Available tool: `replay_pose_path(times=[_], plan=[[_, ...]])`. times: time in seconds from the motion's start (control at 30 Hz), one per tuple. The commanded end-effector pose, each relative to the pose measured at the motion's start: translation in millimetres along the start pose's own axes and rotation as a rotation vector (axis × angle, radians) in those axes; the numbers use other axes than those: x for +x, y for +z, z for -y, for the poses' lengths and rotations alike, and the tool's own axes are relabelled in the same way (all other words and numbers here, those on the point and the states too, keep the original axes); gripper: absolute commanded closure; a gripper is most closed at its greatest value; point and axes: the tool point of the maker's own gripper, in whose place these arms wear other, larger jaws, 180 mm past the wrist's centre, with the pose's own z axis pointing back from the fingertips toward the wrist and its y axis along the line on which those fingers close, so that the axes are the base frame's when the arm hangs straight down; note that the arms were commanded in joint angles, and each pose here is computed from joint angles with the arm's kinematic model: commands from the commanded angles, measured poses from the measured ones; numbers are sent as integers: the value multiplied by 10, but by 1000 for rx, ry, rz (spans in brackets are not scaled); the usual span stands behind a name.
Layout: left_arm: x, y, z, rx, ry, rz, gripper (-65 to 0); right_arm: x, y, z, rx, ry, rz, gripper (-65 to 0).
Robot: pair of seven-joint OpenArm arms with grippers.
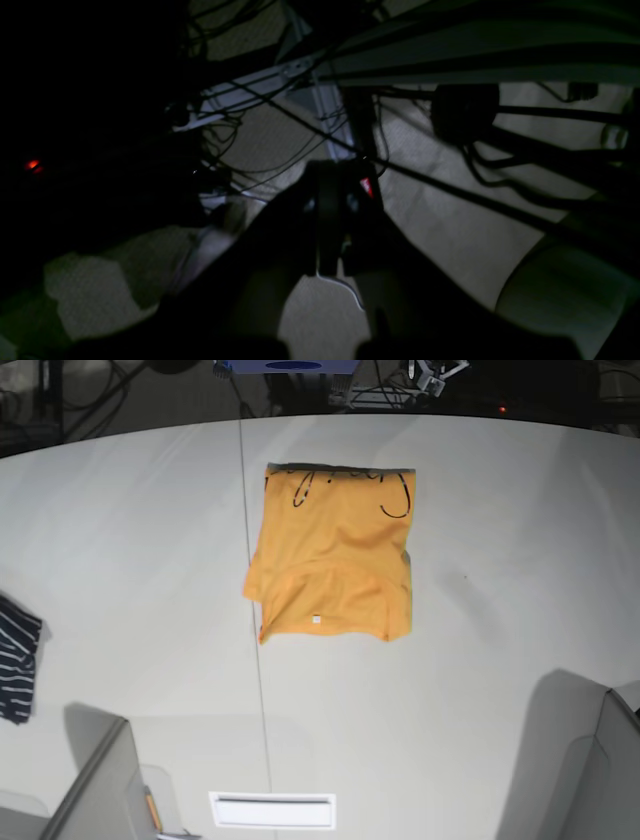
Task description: Fold the T-shirt properly
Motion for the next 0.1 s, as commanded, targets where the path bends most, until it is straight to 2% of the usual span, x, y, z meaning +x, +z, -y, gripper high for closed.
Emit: replay_pose_path(times=[0.0,0.07], plan=[[4,30,-66,10,2,6,0,17,-1,23,-3,-3,9,0],[24,15,-45,7,4,11,0,54,-10,39,-5,-2,14,0]])
